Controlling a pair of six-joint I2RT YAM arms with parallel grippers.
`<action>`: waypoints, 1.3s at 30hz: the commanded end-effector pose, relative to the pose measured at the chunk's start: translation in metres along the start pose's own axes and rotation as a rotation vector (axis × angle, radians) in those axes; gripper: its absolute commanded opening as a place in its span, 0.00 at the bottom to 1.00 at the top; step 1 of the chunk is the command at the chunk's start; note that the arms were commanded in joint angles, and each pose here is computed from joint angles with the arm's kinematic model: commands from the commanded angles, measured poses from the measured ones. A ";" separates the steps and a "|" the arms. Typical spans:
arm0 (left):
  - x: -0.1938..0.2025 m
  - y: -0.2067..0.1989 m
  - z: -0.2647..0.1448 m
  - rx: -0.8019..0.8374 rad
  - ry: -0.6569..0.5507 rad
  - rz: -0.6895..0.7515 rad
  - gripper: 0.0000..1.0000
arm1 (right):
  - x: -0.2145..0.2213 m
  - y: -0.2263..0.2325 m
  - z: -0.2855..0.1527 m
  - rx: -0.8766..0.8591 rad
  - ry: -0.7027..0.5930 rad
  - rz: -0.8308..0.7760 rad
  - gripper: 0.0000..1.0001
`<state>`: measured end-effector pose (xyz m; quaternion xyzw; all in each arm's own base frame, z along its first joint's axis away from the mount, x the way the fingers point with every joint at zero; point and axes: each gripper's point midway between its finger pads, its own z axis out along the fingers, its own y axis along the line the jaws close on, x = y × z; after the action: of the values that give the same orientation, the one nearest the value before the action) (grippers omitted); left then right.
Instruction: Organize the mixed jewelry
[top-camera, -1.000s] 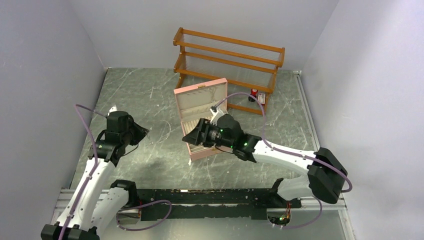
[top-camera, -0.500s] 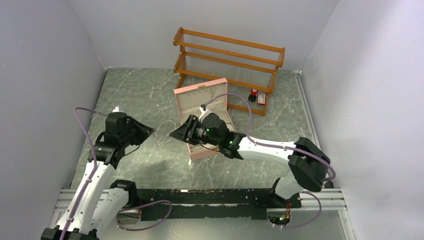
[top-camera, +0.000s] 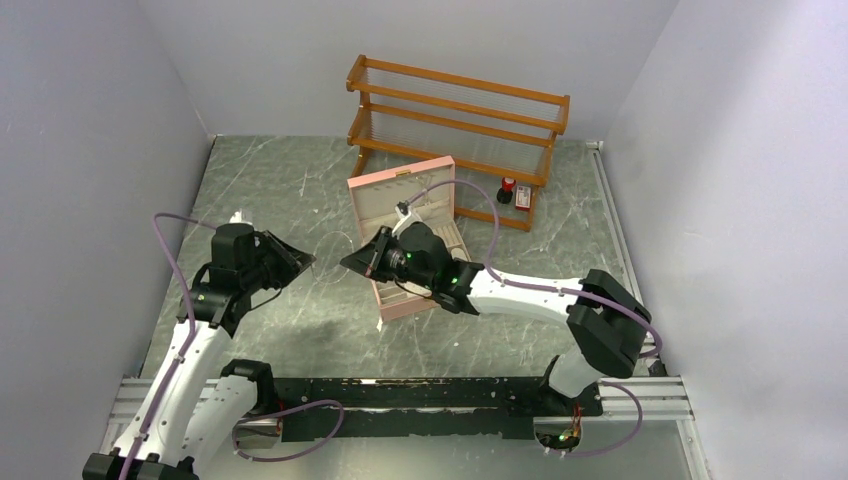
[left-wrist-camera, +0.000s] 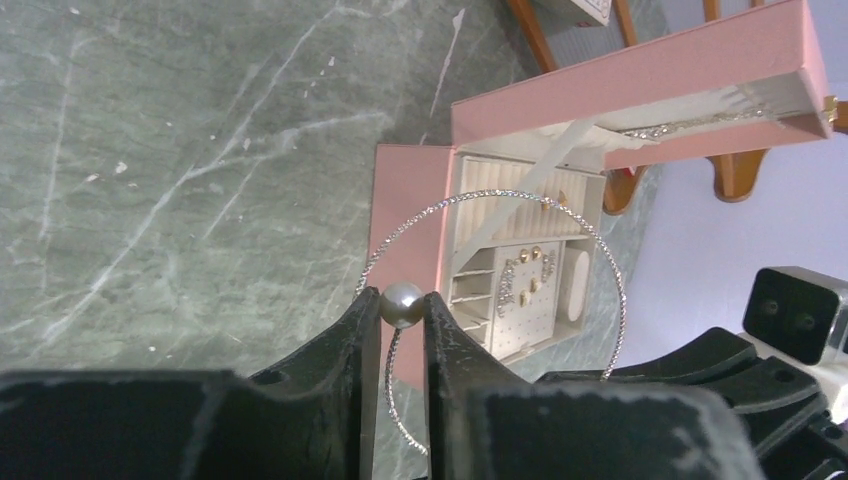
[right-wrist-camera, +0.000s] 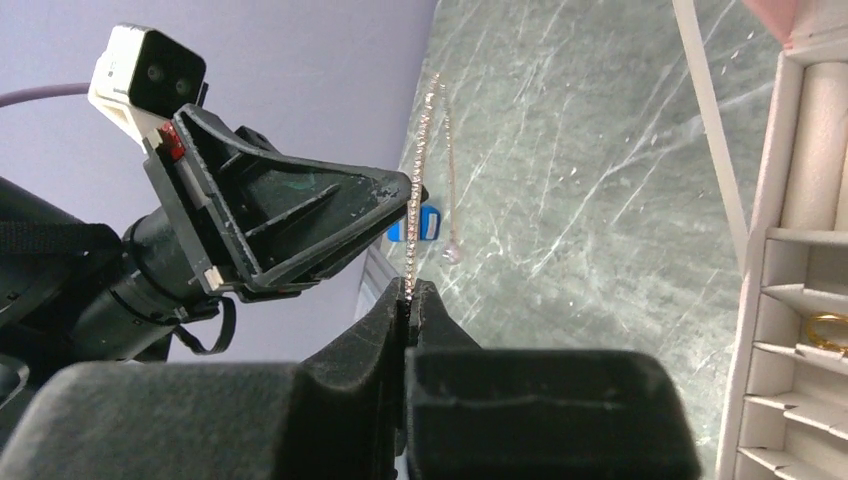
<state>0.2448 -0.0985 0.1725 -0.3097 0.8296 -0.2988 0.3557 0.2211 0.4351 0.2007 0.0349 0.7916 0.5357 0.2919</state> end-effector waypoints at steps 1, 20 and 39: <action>-0.005 -0.022 -0.005 0.096 0.004 0.078 0.32 | -0.019 0.018 -0.004 -0.028 -0.064 -0.123 0.00; -0.002 -0.124 -0.081 0.629 0.010 0.722 0.73 | -0.035 0.060 -0.106 -0.254 0.153 -0.787 0.00; 0.073 -0.135 -0.133 1.151 0.291 0.912 0.56 | 0.008 0.081 -0.146 -0.535 0.412 -0.945 0.00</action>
<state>0.1561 -0.1939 0.3103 0.2994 0.6589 -0.5295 0.4424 0.1265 0.3517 0.2905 -0.4845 0.6267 0.5111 0.3335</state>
